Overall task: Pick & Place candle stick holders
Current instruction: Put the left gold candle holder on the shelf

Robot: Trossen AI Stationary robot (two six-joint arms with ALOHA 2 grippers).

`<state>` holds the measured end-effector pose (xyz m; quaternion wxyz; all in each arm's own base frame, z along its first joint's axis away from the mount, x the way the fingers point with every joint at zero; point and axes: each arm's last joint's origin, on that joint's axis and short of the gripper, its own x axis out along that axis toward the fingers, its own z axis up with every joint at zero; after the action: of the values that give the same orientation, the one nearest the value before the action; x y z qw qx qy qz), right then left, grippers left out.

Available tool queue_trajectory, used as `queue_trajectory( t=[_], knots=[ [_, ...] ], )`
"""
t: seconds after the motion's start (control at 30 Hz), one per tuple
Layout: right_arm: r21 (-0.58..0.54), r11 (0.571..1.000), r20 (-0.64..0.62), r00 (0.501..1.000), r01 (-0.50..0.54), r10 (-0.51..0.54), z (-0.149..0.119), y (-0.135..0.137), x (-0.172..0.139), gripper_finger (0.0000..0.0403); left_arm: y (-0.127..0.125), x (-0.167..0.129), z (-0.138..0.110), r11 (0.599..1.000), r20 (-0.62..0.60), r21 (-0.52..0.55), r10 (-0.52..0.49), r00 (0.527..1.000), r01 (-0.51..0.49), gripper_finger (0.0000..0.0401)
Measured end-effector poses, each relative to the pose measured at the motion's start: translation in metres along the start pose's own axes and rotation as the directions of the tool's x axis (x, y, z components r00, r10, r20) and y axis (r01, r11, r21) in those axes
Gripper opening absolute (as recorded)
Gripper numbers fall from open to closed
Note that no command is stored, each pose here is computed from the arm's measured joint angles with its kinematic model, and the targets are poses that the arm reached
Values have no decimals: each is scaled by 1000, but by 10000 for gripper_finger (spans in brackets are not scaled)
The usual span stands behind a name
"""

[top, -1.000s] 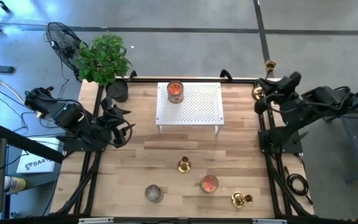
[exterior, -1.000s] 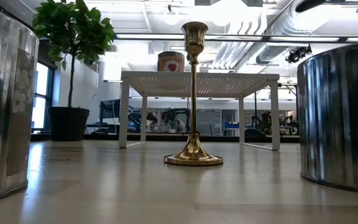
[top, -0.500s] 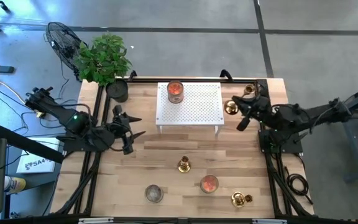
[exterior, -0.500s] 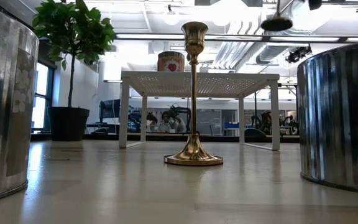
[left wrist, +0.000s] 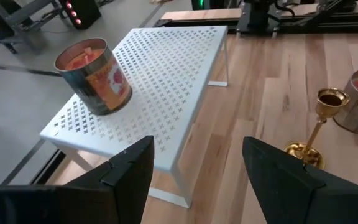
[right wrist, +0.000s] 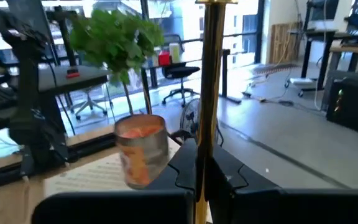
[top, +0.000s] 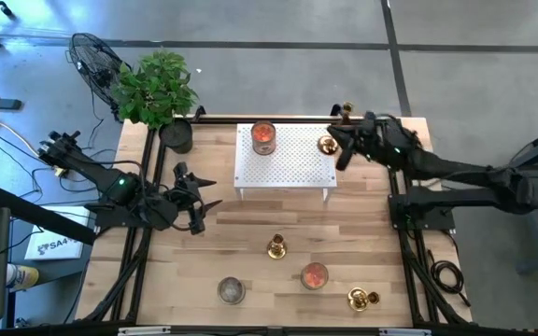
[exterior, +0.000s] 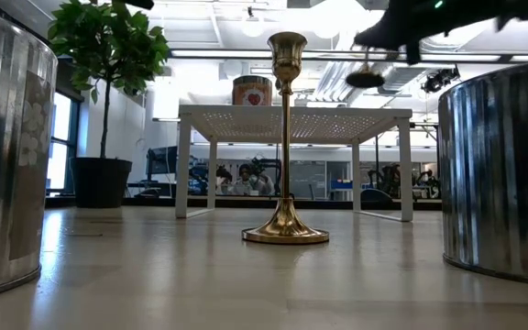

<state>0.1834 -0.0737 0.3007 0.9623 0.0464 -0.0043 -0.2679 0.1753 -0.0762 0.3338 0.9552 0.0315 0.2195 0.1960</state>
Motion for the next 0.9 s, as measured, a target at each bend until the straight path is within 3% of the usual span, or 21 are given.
queue_trajectory(
  t=[0.17, 0.4, 0.6, 0.9],
  knots=[
    [34, 997, -38, 996, -76, 77, -4, -15, 36, 4, -2, 4, -6, 1000, -4, 3, 1, 1000, -1, 239],
    [16, 999, -101, 994, -46, 47, -2, -29, 70, 4, -3, 4, -7, 1000, -9, 3, -8, 1000, 8, 239],
    [17, 997, -187, 980, 76, -71, -12, -42, 76, 4, -3, 4, -8, 999, -22, 4, -38, 999, 38, 239],
    [26, 996, -227, 971, 90, -82, -17, -40, 75, 4, -3, 4, -8, 999, -26, 8, -38, 999, 38, 239]
  ],
)
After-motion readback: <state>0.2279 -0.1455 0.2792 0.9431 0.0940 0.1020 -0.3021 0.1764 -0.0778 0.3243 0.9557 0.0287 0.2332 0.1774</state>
